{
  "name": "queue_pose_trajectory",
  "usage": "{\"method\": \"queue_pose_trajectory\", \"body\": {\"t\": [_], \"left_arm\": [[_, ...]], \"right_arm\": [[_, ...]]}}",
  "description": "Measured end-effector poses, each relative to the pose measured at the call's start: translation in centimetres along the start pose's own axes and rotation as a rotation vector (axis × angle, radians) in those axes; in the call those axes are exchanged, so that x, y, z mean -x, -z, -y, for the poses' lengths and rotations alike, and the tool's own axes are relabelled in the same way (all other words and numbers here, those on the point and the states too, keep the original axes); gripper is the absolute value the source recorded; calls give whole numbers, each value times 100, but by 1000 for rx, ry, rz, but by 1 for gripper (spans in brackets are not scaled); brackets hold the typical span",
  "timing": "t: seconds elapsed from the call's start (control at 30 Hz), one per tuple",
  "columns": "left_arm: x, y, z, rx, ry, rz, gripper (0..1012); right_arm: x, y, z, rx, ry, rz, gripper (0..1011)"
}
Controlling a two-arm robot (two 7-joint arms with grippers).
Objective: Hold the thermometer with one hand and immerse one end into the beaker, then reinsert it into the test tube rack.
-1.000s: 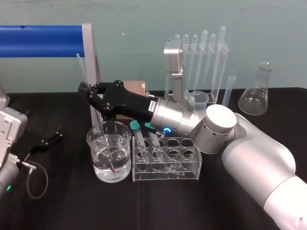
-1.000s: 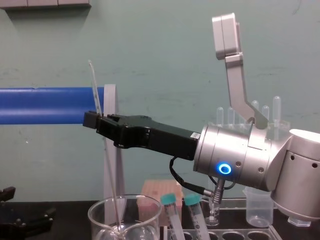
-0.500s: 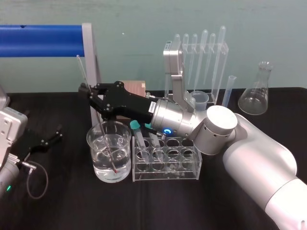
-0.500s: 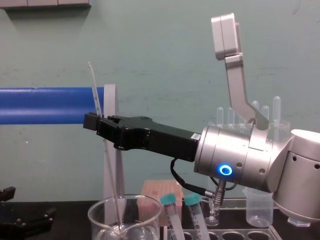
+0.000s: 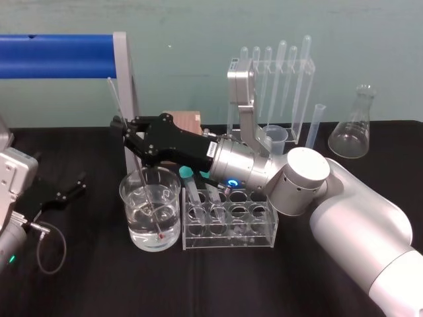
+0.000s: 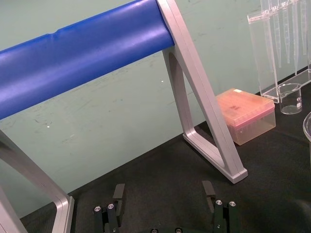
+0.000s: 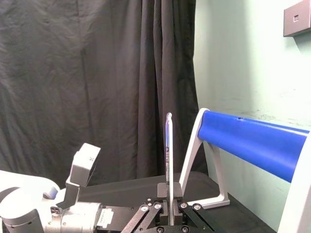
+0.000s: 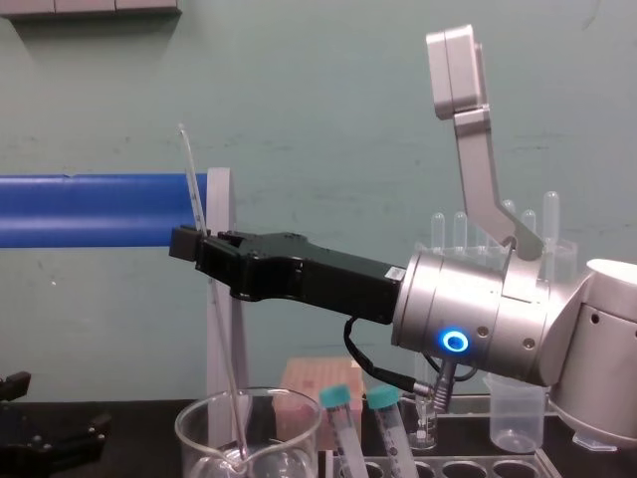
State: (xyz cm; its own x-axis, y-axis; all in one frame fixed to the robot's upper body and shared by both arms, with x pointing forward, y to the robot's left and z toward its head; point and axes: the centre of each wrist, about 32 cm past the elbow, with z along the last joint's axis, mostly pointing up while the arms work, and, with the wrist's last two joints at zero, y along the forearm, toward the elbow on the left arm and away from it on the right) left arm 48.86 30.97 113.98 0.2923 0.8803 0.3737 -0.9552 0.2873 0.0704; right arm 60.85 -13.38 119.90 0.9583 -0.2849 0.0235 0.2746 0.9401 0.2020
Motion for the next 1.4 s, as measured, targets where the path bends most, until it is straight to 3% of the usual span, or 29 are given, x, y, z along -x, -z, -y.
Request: {"method": "queue_pose_trajectory", "body": {"t": [1.4], "left_arm": [[0, 0, 0, 0, 0, 0, 1008]], "right_arm": [[61, -15, 31, 15, 7, 12, 53]]}}
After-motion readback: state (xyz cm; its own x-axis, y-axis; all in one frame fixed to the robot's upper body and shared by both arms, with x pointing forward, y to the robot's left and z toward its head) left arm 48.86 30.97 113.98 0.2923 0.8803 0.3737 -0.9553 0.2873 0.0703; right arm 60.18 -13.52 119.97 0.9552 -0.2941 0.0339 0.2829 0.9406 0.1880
